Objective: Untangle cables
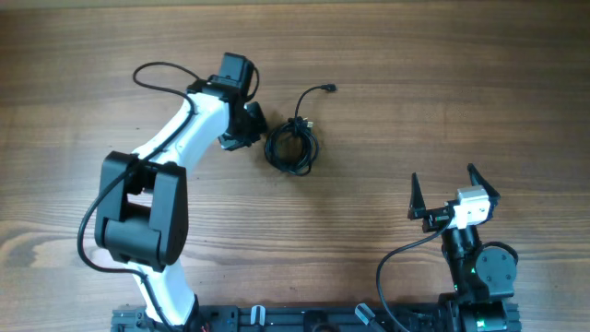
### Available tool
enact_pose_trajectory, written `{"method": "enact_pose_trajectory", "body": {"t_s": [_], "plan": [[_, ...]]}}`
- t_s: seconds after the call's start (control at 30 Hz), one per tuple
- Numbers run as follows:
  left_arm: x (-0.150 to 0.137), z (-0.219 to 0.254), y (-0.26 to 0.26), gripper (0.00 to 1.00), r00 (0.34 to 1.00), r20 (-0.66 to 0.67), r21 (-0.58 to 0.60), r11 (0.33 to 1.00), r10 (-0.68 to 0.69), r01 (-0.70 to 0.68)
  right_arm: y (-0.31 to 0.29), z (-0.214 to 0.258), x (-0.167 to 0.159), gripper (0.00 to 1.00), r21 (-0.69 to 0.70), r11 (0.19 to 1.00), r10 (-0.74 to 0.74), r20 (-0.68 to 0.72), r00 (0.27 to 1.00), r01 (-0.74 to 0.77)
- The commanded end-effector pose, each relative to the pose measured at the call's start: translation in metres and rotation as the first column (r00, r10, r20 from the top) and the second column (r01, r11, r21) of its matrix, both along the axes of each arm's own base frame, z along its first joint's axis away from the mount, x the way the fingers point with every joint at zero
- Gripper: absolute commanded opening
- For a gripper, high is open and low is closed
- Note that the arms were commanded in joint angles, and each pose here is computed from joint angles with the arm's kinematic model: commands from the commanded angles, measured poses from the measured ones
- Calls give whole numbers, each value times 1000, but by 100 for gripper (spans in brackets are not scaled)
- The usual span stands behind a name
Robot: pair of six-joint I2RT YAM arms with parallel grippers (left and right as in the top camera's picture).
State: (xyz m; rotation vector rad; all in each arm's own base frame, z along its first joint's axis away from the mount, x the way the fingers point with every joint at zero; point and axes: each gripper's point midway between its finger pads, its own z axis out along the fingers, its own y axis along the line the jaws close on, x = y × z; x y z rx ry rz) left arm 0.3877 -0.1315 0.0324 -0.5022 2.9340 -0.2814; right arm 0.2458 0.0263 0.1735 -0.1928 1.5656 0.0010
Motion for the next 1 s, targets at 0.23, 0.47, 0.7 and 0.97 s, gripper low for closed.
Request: {"method": "enact_pose_trajectory", "body": {"t_s": [0.23, 0.47, 0.7, 0.97], "plan": [[-7, -8, -15, 5, 999, -12, 2, 999, -37, 37, 1, 2, 0, 100, -8, 1000, 2, 9, 1000, -2], [-7, -8, -15, 8, 999, -13, 1, 999, -37, 37, 1, 2, 0, 100, -8, 1000, 2, 9, 1000, -2], [-11, -9, -14, 4, 999, -27, 6, 999, -38, 38, 1, 2, 0, 100, -8, 1000, 2, 9, 1000, -2], [-24, -10, -19, 4, 996, -69, 18, 998, -60, 62, 1, 2, 0, 100, -8, 1000, 2, 9, 1000, -2]]}}
